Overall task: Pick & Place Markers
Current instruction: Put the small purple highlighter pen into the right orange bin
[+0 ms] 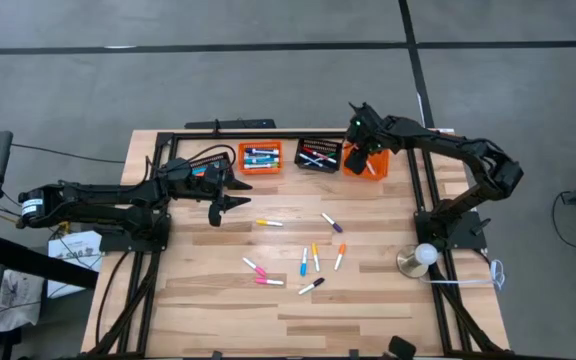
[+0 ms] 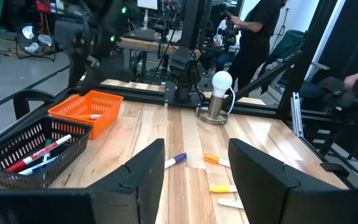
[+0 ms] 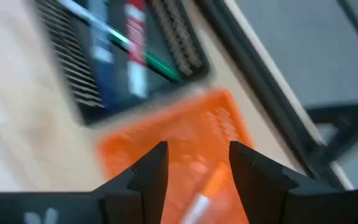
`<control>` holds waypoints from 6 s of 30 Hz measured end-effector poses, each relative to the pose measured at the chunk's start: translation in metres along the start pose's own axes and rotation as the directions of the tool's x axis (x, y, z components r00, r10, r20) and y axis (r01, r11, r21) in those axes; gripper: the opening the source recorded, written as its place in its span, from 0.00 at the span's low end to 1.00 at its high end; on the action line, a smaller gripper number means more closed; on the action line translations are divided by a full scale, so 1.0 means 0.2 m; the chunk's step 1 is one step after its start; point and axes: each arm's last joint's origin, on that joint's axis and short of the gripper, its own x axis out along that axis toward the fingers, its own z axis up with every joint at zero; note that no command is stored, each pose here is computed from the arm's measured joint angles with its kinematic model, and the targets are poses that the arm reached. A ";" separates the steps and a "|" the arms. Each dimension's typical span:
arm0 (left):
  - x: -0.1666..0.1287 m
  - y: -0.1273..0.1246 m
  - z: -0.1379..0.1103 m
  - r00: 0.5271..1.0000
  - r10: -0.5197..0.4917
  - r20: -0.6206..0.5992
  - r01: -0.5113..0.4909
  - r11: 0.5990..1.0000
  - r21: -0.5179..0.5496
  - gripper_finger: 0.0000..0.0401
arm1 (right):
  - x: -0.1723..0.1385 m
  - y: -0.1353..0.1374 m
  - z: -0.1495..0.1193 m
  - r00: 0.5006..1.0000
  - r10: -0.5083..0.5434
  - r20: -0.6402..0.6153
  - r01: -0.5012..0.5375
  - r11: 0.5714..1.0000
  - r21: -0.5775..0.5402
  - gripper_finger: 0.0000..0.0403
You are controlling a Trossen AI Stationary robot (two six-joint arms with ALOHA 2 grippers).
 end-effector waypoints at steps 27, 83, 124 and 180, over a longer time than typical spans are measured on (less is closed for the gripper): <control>0.00 0.00 0.00 1.000 0.000 -0.001 0.000 1.000 0.000 0.44 | -0.51 0.69 -0.06 0.830 0.557 0.025 -0.554 0.828 -0.085 0.32; 0.00 0.00 0.00 1.000 0.000 -0.001 0.000 1.000 0.000 0.44 | 0.16 0.96 -0.04 0.921 0.268 -0.282 -0.266 0.963 0.044 0.51; 0.00 0.00 -0.01 1.000 0.000 -0.001 0.000 1.000 0.000 0.44 | 0.25 0.93 -0.14 0.928 0.241 -0.283 -0.227 0.971 0.080 0.22; 0.00 0.00 -0.01 1.000 0.000 -0.005 0.000 1.000 0.002 0.44 | 0.24 0.89 -0.11 0.900 0.278 -0.335 -0.403 0.824 -0.399 0.40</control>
